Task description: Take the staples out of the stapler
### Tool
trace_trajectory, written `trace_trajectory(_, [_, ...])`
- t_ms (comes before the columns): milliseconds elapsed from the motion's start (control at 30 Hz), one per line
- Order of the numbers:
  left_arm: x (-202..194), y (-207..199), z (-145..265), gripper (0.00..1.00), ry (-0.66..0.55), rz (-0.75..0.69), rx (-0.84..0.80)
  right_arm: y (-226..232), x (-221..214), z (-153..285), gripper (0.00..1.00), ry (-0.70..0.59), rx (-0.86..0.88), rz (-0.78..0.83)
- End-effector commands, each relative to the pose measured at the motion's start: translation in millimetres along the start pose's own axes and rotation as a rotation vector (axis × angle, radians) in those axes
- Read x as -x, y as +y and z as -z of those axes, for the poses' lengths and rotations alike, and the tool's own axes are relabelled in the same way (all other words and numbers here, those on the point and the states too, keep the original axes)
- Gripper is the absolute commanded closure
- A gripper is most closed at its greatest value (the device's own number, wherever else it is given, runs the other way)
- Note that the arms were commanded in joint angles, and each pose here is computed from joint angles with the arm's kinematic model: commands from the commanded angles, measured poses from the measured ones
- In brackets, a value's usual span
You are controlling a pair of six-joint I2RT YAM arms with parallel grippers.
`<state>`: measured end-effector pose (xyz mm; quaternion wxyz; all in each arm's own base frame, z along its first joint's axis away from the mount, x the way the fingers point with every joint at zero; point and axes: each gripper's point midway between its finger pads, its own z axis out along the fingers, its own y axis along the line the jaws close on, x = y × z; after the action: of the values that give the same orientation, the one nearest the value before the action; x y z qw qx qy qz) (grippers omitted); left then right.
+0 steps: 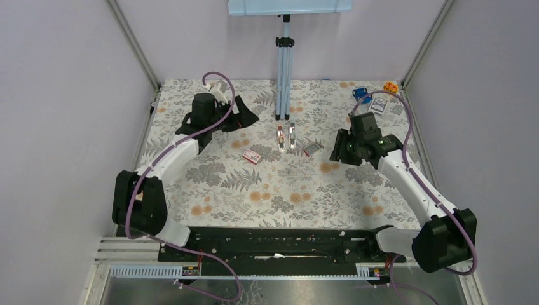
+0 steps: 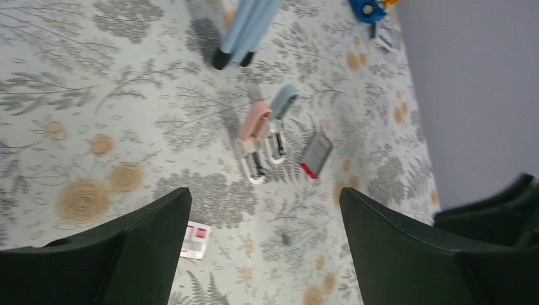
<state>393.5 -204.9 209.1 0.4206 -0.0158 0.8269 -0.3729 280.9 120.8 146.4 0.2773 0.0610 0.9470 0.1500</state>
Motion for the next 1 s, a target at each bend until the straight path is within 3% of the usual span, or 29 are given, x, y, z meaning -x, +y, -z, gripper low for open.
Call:
trace_trajectory(0, [30, 19, -5, 0.09, -0.037, -0.082, 0.073, -15, -36, 18, 0.5, 0.071, -0.098, -0.088])
trace_trajectory(167, [26, 46, -16, 0.09, 0.016, -0.085, 0.139, -29, -92, 28, 0.5, 0.134, -0.199, -0.12])
trace_trajectory(467, [6, 60, -43, 0.1, 0.094, -0.007, 0.089, -43, -179, 31, 0.51, 0.268, -0.232, -0.19])
trace_trajectory(733, [6, 60, -39, 0.1, 0.086, -0.021, 0.093, -53, -229, 19, 0.51, 0.294, -0.272, -0.146])
trace_trajectory(967, [8, 52, -33, 0.11, 0.065, -0.025, 0.065, -56, -240, 14, 0.53, 0.262, -0.326, -0.143])
